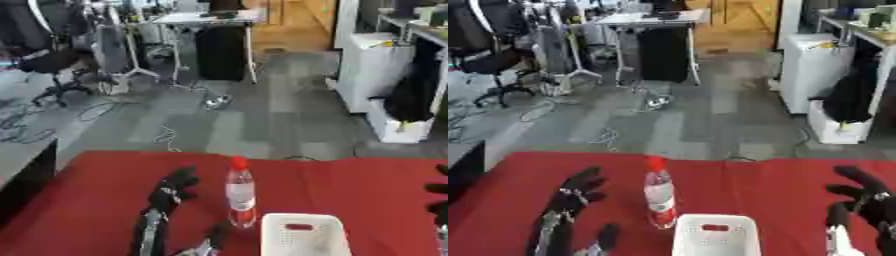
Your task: Pick up objects on the table and place them in the box.
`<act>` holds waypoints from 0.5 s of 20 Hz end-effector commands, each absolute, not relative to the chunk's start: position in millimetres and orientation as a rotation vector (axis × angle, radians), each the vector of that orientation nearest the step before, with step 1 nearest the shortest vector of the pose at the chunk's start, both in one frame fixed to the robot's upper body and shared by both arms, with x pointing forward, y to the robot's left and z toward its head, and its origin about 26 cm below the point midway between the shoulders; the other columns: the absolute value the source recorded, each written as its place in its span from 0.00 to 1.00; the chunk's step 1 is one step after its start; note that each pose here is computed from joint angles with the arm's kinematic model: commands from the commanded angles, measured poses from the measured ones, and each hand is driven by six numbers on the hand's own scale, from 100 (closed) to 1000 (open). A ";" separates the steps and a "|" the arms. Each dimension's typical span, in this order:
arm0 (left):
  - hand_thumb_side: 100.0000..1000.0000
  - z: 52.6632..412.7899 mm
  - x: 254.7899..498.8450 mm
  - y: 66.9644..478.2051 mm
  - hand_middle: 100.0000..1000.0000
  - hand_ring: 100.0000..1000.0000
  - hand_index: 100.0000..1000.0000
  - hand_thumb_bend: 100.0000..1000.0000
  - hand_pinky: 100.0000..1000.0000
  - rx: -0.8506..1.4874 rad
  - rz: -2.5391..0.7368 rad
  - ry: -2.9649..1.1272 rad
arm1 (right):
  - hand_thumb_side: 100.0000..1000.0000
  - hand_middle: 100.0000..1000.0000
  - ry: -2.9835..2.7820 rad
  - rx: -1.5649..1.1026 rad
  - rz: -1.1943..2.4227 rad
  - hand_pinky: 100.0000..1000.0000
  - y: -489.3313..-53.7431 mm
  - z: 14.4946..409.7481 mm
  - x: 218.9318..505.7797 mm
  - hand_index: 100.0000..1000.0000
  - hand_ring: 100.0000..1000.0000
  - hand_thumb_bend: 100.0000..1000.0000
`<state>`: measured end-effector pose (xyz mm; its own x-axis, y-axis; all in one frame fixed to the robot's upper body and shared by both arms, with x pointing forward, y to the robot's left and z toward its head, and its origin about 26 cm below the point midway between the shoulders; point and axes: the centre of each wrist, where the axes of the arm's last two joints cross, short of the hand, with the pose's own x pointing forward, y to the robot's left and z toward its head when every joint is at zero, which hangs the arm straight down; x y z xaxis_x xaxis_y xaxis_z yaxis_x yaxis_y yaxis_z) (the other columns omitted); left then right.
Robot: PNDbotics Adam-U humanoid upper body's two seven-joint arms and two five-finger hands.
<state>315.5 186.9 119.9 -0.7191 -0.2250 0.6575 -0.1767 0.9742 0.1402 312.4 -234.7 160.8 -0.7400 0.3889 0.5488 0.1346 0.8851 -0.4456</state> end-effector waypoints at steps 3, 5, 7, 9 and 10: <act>0.54 121.2 314.5 179.6 0.79 0.77 0.87 0.49 0.65 0.234 -0.103 -2.409 | 0.43 0.83 -2.426 -0.349 0.488 0.55 -228.5 163.5 310.3 0.91 0.73 0.00; 0.54 120.9 314.1 178.5 0.79 0.77 0.87 0.49 0.65 0.228 -0.112 -2.408 | 0.44 0.83 -2.429 -0.345 0.490 0.55 -227.7 163.4 310.4 0.90 0.73 0.00; 0.54 120.6 313.9 177.7 0.79 0.77 0.87 0.50 0.65 0.224 -0.122 -2.405 | 0.44 0.83 -2.429 -0.345 0.499 0.55 -227.2 163.1 310.5 0.90 0.73 0.00; 0.51 120.2 313.9 177.5 0.78 0.77 0.86 0.55 0.65 0.226 -0.128 -2.401 | 0.43 0.83 -2.427 -0.347 0.506 0.55 -227.0 162.5 310.6 0.91 0.72 0.00; 0.48 119.9 314.0 177.5 0.78 0.77 0.86 0.60 0.64 0.228 -0.132 -2.396 | 0.42 0.82 -2.424 -0.347 0.507 0.55 -227.1 161.9 310.6 0.91 0.72 0.00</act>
